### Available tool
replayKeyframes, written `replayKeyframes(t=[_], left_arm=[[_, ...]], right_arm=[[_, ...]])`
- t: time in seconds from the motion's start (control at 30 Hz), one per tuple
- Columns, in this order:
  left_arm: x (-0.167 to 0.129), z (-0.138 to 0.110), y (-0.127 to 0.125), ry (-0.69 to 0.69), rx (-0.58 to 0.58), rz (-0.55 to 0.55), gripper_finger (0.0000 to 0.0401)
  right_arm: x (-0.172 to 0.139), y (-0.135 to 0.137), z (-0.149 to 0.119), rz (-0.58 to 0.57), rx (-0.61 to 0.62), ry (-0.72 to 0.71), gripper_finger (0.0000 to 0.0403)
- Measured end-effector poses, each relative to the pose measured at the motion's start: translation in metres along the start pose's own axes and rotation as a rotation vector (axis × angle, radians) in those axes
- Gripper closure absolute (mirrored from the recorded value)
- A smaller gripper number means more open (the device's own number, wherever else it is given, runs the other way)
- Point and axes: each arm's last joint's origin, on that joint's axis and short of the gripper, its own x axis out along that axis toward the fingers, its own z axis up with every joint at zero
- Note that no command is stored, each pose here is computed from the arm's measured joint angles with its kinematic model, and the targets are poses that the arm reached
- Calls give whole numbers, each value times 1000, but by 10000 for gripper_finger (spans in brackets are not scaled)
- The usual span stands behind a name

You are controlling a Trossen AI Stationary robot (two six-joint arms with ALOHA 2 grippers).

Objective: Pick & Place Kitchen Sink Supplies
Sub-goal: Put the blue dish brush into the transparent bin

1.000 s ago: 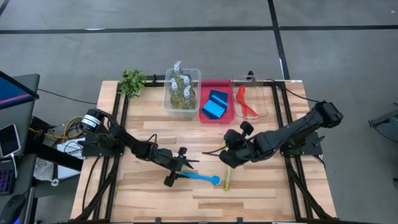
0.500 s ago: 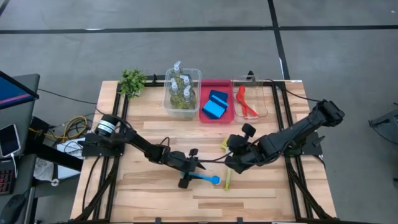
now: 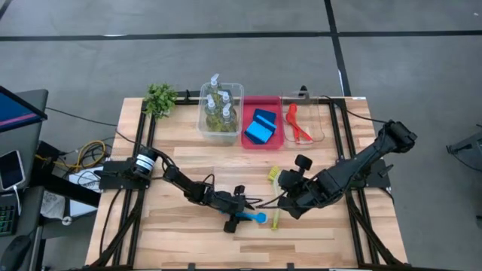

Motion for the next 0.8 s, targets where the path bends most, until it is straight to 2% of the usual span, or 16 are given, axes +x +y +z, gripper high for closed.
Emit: replayKeyframes(t=[0.2, 0.8], left_arm=[[-2, 0, -4, 9, -30, 14, 204], [-2, 3, -4, -25, -202, 19, 350]], right_arm=[[-7, 6, -5, 29, -26, -7, 386], [-20, 16, -15, 86, -83, -23, 386]])
